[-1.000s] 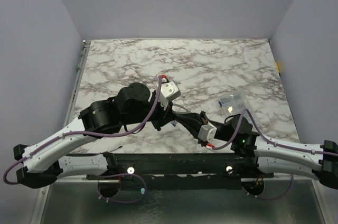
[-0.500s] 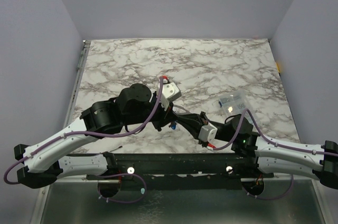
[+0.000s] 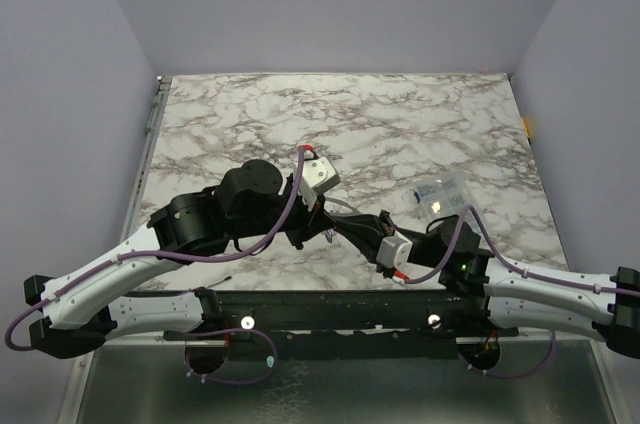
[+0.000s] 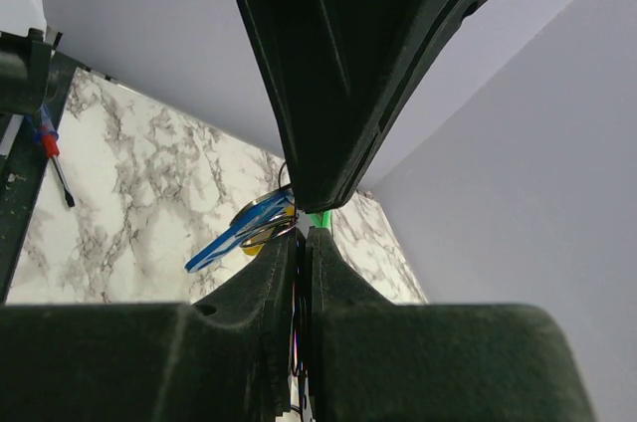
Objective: Put the keys on the keyring
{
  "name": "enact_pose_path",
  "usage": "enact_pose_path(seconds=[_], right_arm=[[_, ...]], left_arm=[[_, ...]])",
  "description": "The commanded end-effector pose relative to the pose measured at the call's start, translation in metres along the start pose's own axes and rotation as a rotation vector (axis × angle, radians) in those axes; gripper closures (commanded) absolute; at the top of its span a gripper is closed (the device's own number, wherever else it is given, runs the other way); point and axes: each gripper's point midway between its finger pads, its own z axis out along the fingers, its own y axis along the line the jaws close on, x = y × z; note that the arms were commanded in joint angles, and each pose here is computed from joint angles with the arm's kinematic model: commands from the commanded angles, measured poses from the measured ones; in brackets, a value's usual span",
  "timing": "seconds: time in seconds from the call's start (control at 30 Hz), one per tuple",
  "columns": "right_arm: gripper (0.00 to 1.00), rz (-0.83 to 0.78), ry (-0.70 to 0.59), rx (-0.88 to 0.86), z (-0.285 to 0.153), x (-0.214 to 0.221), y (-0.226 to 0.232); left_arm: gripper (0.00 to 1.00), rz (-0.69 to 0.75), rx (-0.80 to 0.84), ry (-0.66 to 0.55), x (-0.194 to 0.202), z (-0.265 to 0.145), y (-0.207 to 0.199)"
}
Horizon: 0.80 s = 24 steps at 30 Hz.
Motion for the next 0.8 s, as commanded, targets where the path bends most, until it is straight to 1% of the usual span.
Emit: enact_pose_path(seconds=[0.0, 0.13, 0.5, 0.77], right_arm=[[0.99, -0.009, -0.077, 0.034, 0.0062, -0.0263, -0.0167], [0.99, -0.007, -0.078, 0.031, 0.0075, -0.0266, -0.0167], [0.99, 0.000, -0.073, 0.022, 0.0092, -0.0240, -0.0136], [0.99, 0.013, -0.068, 0.029, 0.0122, -0.0233, -0.0154]], left_arm=[[1.00, 0.001, 0.008, -0.012, 0.0010, 0.0012, -0.0004], [1.00, -0.003, 0.013, -0.005, 0.0041, 0.0047, -0.0008], [1.00, -0.001, -0.011, -0.035, -0.0015, 0.0024, 0.0032], [1.00, 0.001, 0.019, -0.025, 0.0029, 0.0036, -0.0015]])
